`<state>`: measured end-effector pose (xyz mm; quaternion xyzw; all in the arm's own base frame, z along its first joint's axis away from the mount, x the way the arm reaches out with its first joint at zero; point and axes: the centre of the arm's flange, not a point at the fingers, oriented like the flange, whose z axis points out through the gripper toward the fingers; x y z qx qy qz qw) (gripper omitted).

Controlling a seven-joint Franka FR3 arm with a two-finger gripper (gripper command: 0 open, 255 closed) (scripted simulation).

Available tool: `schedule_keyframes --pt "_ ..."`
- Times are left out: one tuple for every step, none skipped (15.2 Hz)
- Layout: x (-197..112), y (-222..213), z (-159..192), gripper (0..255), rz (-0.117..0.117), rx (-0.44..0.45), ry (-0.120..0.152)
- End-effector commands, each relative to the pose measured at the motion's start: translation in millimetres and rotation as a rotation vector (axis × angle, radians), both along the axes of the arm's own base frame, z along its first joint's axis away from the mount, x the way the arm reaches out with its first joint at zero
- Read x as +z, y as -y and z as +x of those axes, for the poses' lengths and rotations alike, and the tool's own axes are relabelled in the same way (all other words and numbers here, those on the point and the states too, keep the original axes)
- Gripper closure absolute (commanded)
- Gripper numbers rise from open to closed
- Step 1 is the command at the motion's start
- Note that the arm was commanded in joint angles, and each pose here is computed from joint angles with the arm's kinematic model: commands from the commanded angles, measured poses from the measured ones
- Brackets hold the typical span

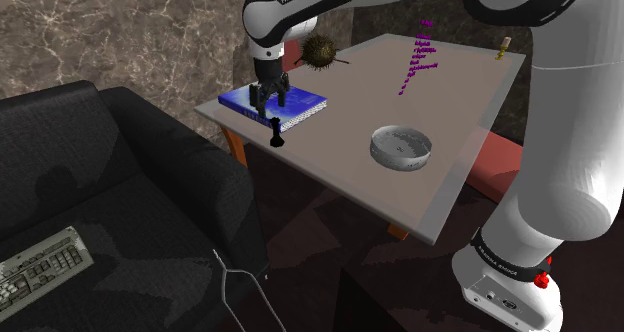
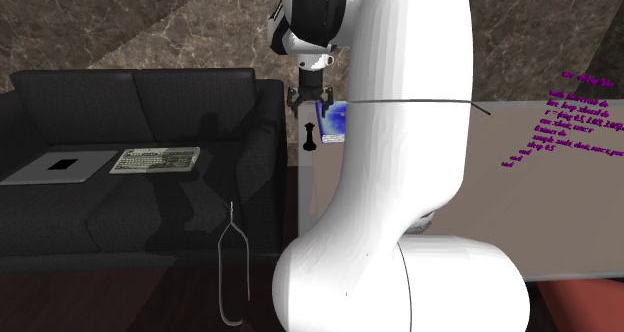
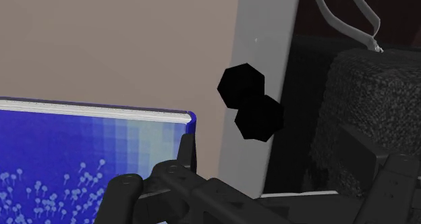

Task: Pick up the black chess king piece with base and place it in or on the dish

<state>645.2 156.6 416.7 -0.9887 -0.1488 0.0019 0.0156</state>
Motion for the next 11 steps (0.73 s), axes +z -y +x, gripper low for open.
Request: schedule_keyframes --pt "-10.4 -0.8 0.9 0 0.000 0.000 0.001" --pt "-15.7 -1.0 0.8 0 0.000 0.000 0.001" --pt "-21.0 -1.2 0.9 0 0.000 0.000 0.001" --pt "-24.0 -1.2 0.8 0 0.000 0.000 0.001" --pt "-24.0 -1.3 0.8 0 0.000 0.000 0.001" --pt "-24.0 -1.3 0.8 0 0.000 0.000 0.001" --pt "-24.0 -1.3 0.8 0 0.000 0.000 0.001" --pt "-24.0 -1.3 0.8 0 0.000 0.000 0.001" --pt "-24.0 -1.3 0.8 0 0.000 0.000 0.001" --pt "-24.0 -1.3 0.8 0 0.000 0.000 0.001" --pt "-24.0 -1.3 0.8 0 0.000 0.000 0.001"
